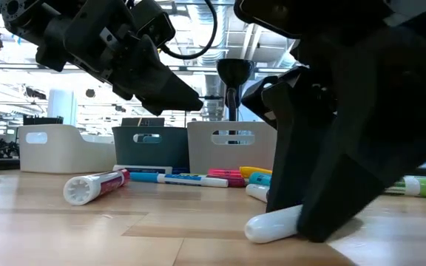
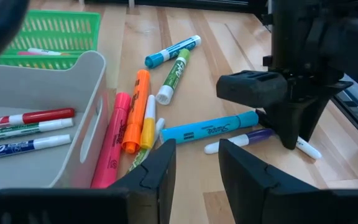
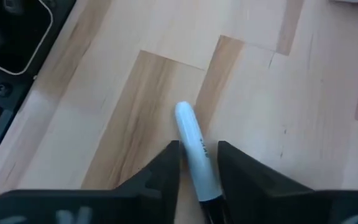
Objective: Pick & Place Markers
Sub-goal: Put the small black highlighter pen into the green bin
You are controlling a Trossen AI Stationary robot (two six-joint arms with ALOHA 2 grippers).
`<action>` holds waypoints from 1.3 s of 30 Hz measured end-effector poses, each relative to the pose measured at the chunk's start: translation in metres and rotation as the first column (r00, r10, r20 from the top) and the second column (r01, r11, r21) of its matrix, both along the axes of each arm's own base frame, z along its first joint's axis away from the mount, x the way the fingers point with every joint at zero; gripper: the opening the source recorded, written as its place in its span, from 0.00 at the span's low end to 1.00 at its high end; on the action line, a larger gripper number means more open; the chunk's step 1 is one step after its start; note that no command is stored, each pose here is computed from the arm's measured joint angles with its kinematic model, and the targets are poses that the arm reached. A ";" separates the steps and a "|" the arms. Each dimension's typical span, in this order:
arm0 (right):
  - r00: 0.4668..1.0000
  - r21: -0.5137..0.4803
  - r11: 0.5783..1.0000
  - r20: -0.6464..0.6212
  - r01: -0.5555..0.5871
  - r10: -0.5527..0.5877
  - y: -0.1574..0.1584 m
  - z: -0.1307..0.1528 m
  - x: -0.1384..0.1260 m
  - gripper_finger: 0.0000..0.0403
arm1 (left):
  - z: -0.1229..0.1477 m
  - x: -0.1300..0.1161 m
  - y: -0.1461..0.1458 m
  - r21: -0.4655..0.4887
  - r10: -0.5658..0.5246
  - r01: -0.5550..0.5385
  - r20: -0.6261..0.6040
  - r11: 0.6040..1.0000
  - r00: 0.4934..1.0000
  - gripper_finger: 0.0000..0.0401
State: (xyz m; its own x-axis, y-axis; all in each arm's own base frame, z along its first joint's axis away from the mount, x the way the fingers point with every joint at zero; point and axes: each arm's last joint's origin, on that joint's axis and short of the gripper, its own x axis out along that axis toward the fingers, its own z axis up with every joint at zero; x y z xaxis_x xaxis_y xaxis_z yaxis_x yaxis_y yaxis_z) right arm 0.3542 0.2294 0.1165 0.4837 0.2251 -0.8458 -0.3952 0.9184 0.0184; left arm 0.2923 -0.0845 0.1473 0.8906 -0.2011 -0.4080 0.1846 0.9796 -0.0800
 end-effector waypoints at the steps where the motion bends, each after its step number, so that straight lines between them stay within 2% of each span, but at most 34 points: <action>1: 1.000 0.000 1.000 0.002 -0.002 0.002 0.000 0.000 0.000 0.20 | 0.000 0.000 0.000 0.000 0.000 0.000 0.000 1.000 1.000 0.29; 5: 1.000 0.010 1.000 0.019 -0.008 0.008 0.001 0.001 0.001 0.05 | 0.000 0.000 0.000 0.000 0.000 0.000 0.000 1.000 1.000 0.29; 9: 0.998 0.044 0.999 0.049 0.025 -0.027 0.002 0.018 0.008 0.08 | 0.000 0.000 0.000 0.001 -0.001 0.001 0.000 1.000 1.000 0.29; 13: 0.995 0.064 0.994 0.041 0.093 -0.095 -0.004 0.064 0.008 0.10 | 0.000 0.000 0.000 0.002 -0.001 0.001 0.001 1.000 1.000 0.29; 16: 0.983 -0.053 0.982 0.036 0.181 -0.180 -0.018 0.094 -0.004 0.05 | 0.000 0.000 0.000 0.002 -0.001 0.001 0.001 1.000 1.000 0.29; 18: 0.962 -0.157 0.952 0.113 0.264 -0.248 -0.029 0.117 -0.016 0.04 | 0.000 0.000 0.000 0.002 -0.001 0.001 0.000 1.000 1.000 0.29; 20: 0.913 -0.236 0.888 0.208 0.394 -0.350 -0.044 0.137 -0.029 0.04 | 0.000 0.000 0.000 0.003 -0.002 0.002 0.000 1.000 1.000 0.29; 22: 0.821 -0.259 0.786 0.293 0.561 -0.489 -0.061 0.149 -0.042 0.05 | 0.000 0.000 0.000 0.003 -0.001 0.001 0.000 1.000 1.000 0.29; 24: 0.695 -0.241 0.656 0.347 0.715 -0.630 -0.081 0.152 -0.055 0.08 | 0.000 0.000 0.000 0.002 -0.001 0.001 0.000 1.000 1.000 0.29; 27: 0.461 -0.152 0.435 0.328 0.887 -0.825 -0.113 0.145 -0.076 0.10 | 0.000 0.000 0.000 0.002 -0.001 0.001 0.000 1.000 1.000 0.29; 29: 0.293 -0.090 0.279 0.303 0.956 -0.907 -0.130 0.130 -0.086 0.09 | 0.000 0.000 0.000 0.003 -0.002 0.002 0.000 1.000 1.000 0.29; 30: 0.229 -0.075 0.217 0.285 0.973 -0.931 -0.137 0.120 -0.091 0.08 | 0.000 0.000 0.000 0.003 -0.002 0.002 0.001 1.000 1.000 0.29; 31: 0.182 -0.058 0.172 0.263 0.983 -0.948 -0.144 0.111 -0.094 0.07 | 0.000 0.000 0.000 0.003 -0.002 0.002 0.001 1.000 1.000 0.29; 32: 0.153 -0.056 0.143 0.236 0.988 -0.960 -0.150 0.101 -0.095 0.06 | 0.000 0.000 0.000 0.003 -0.002 0.002 0.000 1.000 1.000 0.29; 36: 0.093 -0.067 0.085 0.130 0.994 -0.987 -0.167 0.070 -0.094 0.06 | 0.000 0.000 0.000 0.003 -0.002 0.002 0.000 1.000 1.000 0.29; 39: 0.062 -0.098 0.050 0.131 0.994 -0.989 -0.177 0.058 -0.092 0.07 | 0.000 0.000 0.000 0.003 -0.002 0.002 0.000 1.000 1.000 0.29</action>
